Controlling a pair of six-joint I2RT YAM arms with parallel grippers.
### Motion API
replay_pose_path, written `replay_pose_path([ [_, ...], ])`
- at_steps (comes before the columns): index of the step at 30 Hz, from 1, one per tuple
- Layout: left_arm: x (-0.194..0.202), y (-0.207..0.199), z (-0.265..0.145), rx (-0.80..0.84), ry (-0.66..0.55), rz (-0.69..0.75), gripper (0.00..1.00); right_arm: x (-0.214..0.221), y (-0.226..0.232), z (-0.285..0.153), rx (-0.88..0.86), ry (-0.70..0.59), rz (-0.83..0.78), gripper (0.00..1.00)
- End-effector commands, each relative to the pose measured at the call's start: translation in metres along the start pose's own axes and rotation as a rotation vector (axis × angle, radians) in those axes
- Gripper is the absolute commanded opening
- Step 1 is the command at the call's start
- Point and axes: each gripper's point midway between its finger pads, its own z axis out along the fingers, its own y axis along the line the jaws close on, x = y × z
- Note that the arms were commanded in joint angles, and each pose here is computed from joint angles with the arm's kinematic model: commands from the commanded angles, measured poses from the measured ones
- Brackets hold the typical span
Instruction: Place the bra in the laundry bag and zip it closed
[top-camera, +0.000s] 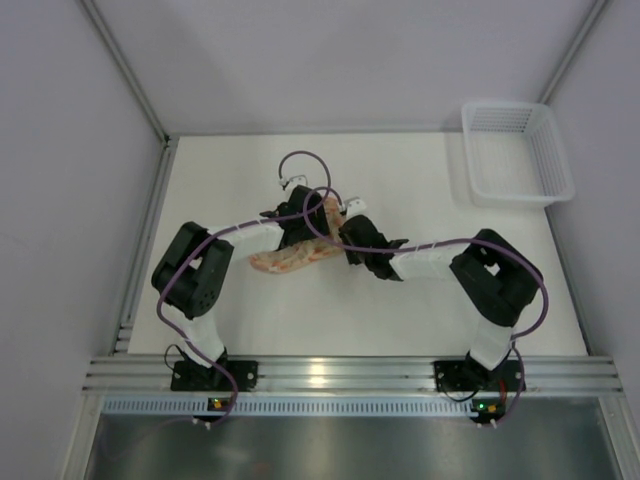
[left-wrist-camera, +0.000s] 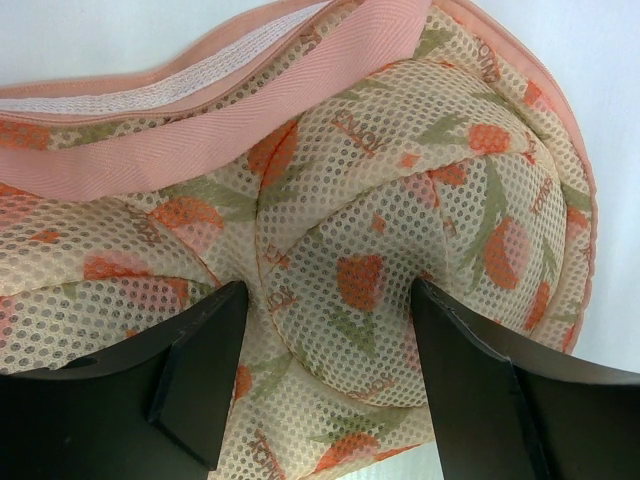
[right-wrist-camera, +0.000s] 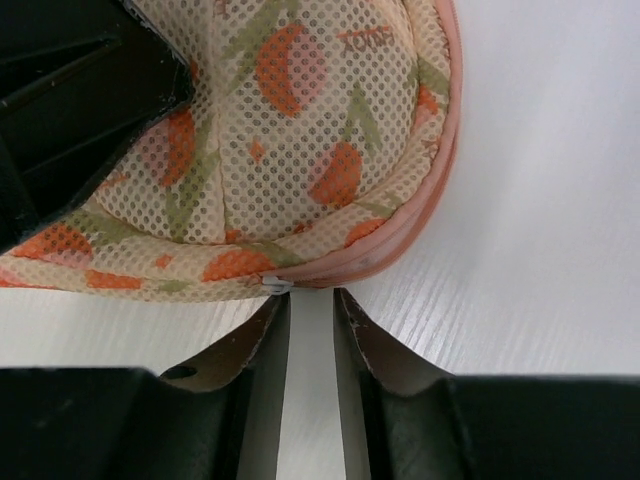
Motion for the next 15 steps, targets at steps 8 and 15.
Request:
replay_pose_path([
  [8, 0.0187, 0.0157, 0.0015, -0.04, 0.049, 0.042, 0.72, -0.0287, 0.0119, -0.0067, -0.049, -0.114, 0.031, 0.05],
  [15, 0.0181, 0.0171, 0.0016, -0.041, 0.048, 0.058, 0.71, -0.0236, 0.0136, -0.0066, -0.105, -0.11, 0.028, 0.05],
])
